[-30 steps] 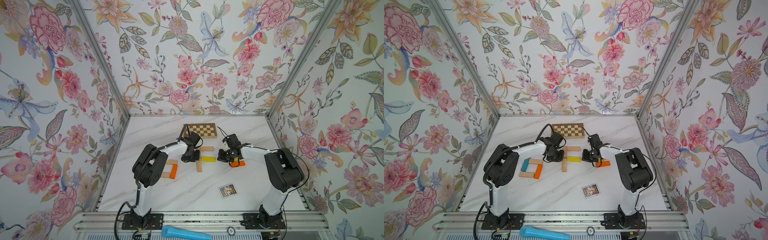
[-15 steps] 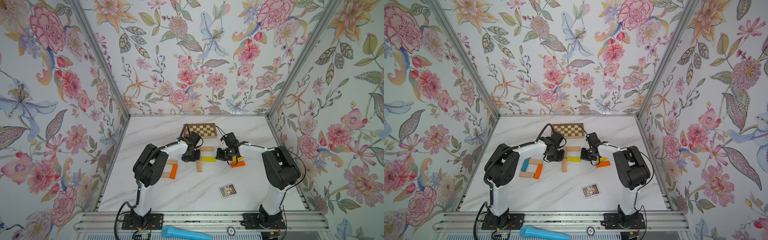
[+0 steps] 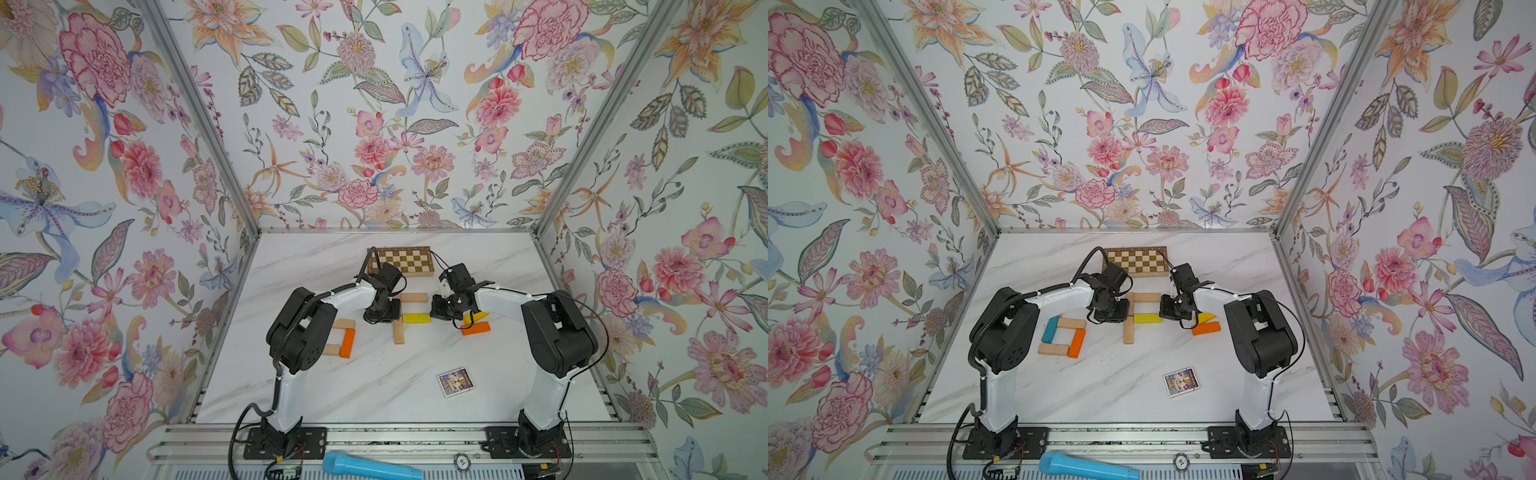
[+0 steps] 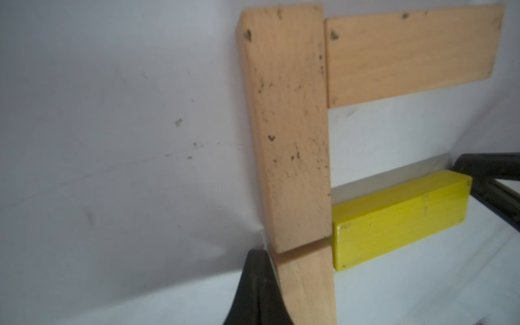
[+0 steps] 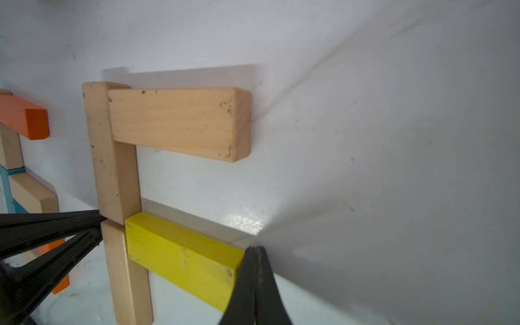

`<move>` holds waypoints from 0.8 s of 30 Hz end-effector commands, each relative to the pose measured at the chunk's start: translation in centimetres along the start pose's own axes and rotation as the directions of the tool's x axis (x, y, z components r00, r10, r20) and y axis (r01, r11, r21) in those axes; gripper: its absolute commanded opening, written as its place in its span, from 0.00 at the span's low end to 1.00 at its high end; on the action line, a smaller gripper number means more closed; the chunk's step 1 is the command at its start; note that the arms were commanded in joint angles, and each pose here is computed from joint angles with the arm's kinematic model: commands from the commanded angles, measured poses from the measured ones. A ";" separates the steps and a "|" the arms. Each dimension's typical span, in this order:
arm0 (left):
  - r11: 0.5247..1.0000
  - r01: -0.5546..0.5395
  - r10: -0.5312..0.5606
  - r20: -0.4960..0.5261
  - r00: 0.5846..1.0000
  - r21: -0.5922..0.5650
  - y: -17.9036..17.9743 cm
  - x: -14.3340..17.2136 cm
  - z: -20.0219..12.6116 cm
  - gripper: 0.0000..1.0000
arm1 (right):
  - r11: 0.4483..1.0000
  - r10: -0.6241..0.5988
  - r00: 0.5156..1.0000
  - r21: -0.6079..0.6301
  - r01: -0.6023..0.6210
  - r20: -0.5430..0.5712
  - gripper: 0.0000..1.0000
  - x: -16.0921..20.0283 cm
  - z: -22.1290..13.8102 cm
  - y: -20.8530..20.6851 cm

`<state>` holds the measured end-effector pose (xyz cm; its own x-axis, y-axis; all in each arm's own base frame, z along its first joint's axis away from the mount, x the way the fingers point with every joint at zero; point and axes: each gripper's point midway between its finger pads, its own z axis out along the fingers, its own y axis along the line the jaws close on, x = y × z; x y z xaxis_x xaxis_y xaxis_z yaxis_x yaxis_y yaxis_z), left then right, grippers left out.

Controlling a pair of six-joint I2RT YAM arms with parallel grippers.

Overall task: Assemble the number 6 with building blocks
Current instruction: Adjust the building block at the center of the board.

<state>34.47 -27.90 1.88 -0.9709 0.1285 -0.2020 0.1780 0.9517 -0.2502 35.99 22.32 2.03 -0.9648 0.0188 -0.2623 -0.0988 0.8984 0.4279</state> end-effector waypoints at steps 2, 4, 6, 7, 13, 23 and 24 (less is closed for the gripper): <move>1.000 -0.016 0.015 -0.044 0.999 -0.012 0.2 0.8 0.9 0.03 | 1.000 -0.004 0.999 0.019 0.004 -0.034 0.03 0.5 0.7 -0.1; 1.000 -0.017 0.017 -0.044 0.999 -0.012 0.2 0.8 0.9 0.03 | 1.000 -0.004 0.999 0.017 0.004 -0.037 0.03 0.6 0.8 -0.1; 1.000 -0.017 0.016 -0.045 0.999 -0.014 0.2 0.8 0.9 0.03 | 1.000 -0.005 0.999 0.016 0.006 -0.037 0.03 0.6 0.8 0.0; 1.000 -0.018 0.017 -0.045 0.999 -0.014 0.3 0.8 0.9 0.03 | 1.000 -0.003 0.999 0.016 0.003 -0.036 0.03 0.6 0.8 0.0; 1.000 -0.019 0.019 -0.049 0.999 -0.013 0.3 0.9 1.0 0.03 | 1.000 0.000 1.000 0.025 0.001 -0.028 0.03 0.5 0.4 -0.1; 1.000 -0.019 0.018 -0.032 0.999 -0.014 0.5 0.4 0.3 0.04 | 0.998 0.026 0.997 0.060 -0.030 0.071 0.05 -0.9 -3.3 -1.4; 1.000 -0.019 0.018 -0.023 1.000 -0.014 0.6 0.1 0.0 0.05 | 0.997 0.027 0.995 0.062 -0.034 0.096 0.08 -1.2 -4.1 -1.6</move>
<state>34.61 -27.94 1.90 -0.9697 0.1329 -0.2052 0.1832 0.9508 -0.2497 36.18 20.80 3.03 -0.9577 0.0479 -0.2839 -0.0739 0.9121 0.4032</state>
